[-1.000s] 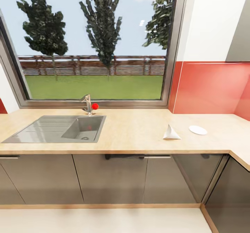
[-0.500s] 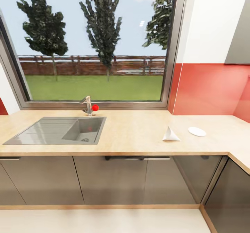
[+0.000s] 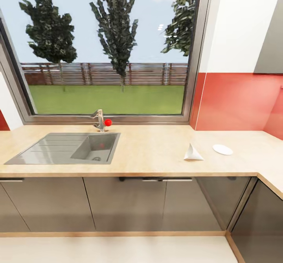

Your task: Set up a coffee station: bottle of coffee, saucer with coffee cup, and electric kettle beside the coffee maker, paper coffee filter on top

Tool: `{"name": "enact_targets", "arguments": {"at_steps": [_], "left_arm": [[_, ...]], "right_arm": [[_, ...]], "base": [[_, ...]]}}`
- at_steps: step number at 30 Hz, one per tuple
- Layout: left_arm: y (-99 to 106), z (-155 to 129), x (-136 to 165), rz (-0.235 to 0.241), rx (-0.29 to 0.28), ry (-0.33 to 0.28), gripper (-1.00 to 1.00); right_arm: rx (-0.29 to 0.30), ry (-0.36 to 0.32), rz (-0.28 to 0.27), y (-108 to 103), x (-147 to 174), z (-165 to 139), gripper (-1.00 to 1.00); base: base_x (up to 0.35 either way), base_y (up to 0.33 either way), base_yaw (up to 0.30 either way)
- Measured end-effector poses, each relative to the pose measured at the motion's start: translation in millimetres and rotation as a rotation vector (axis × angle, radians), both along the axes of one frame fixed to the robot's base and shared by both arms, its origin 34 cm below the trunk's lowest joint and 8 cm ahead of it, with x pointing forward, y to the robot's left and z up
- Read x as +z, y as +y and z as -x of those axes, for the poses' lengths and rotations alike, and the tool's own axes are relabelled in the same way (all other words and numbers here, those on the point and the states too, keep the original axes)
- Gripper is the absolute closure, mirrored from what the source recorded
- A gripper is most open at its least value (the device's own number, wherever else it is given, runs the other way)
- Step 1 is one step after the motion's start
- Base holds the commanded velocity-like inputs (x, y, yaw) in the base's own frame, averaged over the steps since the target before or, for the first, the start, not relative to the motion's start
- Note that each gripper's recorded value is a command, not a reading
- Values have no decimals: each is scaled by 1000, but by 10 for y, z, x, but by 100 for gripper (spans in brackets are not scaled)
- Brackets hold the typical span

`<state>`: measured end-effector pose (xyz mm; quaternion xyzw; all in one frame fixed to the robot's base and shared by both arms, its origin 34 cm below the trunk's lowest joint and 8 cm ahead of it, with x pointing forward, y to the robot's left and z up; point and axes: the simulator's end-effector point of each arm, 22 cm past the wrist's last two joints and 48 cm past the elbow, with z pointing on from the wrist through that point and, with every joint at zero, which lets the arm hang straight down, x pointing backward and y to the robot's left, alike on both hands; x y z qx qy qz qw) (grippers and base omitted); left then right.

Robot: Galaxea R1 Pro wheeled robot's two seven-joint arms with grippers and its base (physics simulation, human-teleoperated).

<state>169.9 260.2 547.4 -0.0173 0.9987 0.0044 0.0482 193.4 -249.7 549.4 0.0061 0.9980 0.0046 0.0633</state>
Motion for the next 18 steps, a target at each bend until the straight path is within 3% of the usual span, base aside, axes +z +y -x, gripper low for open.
{"name": "enact_targets", "arguments": {"at_steps": [18], "left_arm": [[-11,0,166,1,0,-15,-100]], "right_arm": [[0,1,2,-13,162,33,-100]], "base": [[0,0,0]]}}
